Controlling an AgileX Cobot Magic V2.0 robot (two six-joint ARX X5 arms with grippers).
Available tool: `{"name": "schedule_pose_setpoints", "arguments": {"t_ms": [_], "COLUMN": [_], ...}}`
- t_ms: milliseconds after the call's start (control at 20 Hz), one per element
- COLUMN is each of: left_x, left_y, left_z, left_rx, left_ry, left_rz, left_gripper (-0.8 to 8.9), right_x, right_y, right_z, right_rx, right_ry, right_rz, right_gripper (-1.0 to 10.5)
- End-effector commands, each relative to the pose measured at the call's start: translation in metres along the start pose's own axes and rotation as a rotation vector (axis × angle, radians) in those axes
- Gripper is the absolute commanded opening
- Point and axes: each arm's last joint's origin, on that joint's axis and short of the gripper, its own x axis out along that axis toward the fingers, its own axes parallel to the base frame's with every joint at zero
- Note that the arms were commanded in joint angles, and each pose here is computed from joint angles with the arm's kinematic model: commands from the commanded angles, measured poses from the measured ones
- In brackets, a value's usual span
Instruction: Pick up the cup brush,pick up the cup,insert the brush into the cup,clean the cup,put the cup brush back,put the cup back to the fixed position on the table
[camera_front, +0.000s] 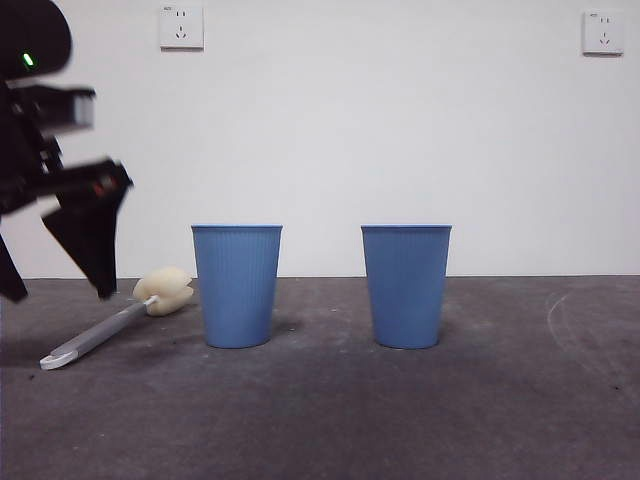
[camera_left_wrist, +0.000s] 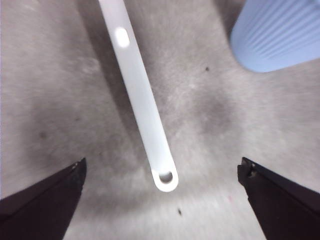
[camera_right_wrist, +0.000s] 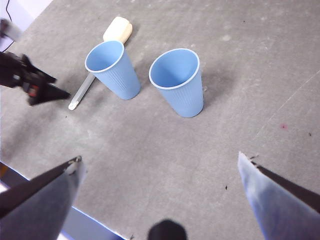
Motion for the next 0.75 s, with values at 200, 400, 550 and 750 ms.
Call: {"name": "schedule_pose_setpoints", "arguments": {"t_ms": [200, 400, 550, 750], "left_x": [0.030, 0.041, 0.047, 0.047], "left_y": [-0.005, -0.005, -0.005, -0.005], "left_z": [0.002, 0.001, -0.001, -0.001], "left_rx": [-0.023, -0.063, -0.060, -0.067], "left_ry": [0.031, 0.053, 0.076, 0.081], "left_rz": [0.059, 0.068, 0.080, 0.078], "left_gripper": [5.93, 5.75, 4.23, 1.82], "right_x": [-0.001, -0.001, -0.001, -0.001], "right_y": [0.001, 0.001, 0.001, 0.001], "right_z": [0.001, 0.001, 0.001, 0.001], "right_rx": [-0.001, -0.001, -0.001, -0.002], "right_ry": [-0.006, -0.006, -0.006, -0.007], "right_rz": [0.003, 0.003, 0.003, 0.003], "right_gripper": [6.3, 6.3, 6.3, 6.3]}}
